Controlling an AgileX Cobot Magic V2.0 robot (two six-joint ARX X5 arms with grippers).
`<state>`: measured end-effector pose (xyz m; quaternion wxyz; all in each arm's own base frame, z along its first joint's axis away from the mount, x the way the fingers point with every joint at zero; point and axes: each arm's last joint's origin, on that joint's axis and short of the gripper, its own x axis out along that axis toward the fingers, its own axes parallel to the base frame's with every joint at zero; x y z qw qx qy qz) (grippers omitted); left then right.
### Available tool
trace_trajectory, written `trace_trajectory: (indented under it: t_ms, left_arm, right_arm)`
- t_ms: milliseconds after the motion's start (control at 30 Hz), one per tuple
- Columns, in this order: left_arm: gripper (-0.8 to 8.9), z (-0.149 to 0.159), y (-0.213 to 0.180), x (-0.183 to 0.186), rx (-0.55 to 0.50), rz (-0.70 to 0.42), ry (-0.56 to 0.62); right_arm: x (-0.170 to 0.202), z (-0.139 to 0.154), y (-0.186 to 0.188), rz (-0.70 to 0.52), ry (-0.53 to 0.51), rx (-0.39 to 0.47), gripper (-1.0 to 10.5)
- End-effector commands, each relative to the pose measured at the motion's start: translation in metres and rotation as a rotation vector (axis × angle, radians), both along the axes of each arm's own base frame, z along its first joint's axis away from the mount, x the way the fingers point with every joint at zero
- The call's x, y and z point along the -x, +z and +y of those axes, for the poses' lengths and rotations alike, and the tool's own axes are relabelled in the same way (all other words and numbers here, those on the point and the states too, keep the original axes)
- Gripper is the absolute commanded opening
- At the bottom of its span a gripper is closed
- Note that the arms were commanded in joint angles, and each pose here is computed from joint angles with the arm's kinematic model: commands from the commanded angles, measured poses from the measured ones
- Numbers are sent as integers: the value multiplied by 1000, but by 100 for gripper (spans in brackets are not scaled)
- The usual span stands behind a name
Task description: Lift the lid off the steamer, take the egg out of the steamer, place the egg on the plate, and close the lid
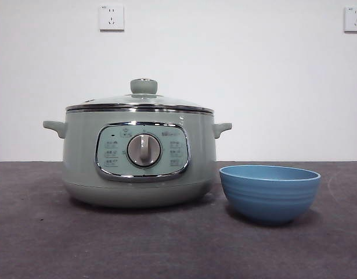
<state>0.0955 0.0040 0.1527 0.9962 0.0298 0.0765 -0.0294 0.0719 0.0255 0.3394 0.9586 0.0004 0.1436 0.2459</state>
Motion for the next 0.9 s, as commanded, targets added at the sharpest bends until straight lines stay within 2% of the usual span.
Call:
trace_trajectory:
  t_ms: [33,233,400,600,900]
  left_arm:
    - [-3,0,-4,-1,10,10,8]
    - [-3,0,-4,-1,10,9,8]
    - [-3,0,-4,-1,10,10,8]
    - [-3,0,-4,-1,10,10,8]
    - [-3,0,-4,-1,10,10,7]
  right_arm:
    - [-5,-7,-22,-67,-88,37,1]
    - [-14,-16,-85,-206,-215,23,1]
    - [-19,-18,-133,-273,-241,16,1]
    - [-21,-20,-164,-239,-328,-13,1]
    - [-24,-20,-185,-177,-331,-16,1]
